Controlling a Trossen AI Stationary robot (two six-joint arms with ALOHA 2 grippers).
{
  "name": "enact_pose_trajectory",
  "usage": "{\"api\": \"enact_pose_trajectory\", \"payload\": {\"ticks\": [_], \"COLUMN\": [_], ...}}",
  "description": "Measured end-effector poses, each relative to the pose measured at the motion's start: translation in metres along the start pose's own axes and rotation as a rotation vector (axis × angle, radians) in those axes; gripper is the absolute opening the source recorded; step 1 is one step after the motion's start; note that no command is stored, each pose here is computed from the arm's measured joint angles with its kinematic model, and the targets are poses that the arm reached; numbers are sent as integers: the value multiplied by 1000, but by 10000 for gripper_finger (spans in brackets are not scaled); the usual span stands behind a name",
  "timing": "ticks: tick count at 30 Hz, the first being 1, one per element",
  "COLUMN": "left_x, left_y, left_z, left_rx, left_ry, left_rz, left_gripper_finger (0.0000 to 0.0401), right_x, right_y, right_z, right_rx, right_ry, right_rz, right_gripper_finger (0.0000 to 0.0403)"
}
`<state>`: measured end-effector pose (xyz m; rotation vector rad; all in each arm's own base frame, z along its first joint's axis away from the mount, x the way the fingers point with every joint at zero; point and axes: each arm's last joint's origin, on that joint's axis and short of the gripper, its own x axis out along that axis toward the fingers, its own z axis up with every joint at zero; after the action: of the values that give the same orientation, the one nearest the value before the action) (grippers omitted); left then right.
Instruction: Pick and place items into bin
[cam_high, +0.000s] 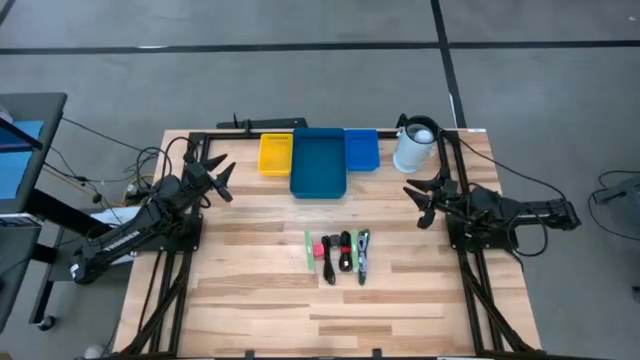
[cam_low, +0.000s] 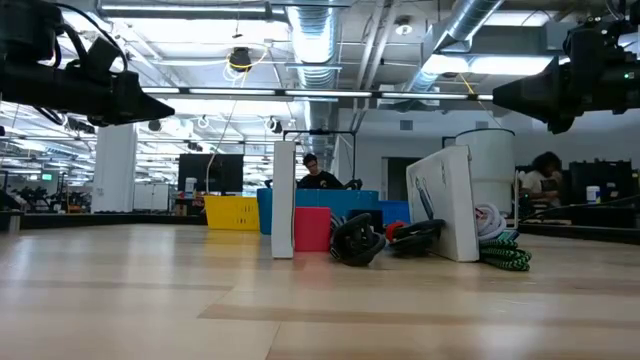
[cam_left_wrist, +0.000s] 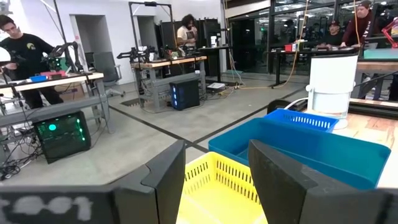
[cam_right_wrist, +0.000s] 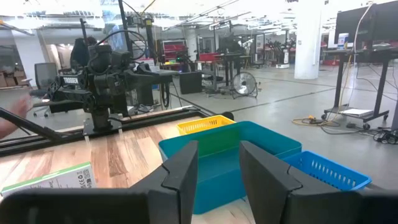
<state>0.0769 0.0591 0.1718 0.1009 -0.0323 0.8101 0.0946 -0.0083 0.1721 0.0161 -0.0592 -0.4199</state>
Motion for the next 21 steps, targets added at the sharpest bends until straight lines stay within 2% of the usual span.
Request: {"api": "enact_pose_trajectory", "payload": {"ticks": [21], "left_x": [0], "left_y": [0], "left_z": [0], "left_rx": [-2], "left_ry": [0], "left_rz": [0], "left_gripper_finger": [166], "right_x": [0], "right_y": [0], "right_z": [0], "right_rx": [0], "right_ry": [0], "right_rz": [0], "right_gripper_finger": [113]}}
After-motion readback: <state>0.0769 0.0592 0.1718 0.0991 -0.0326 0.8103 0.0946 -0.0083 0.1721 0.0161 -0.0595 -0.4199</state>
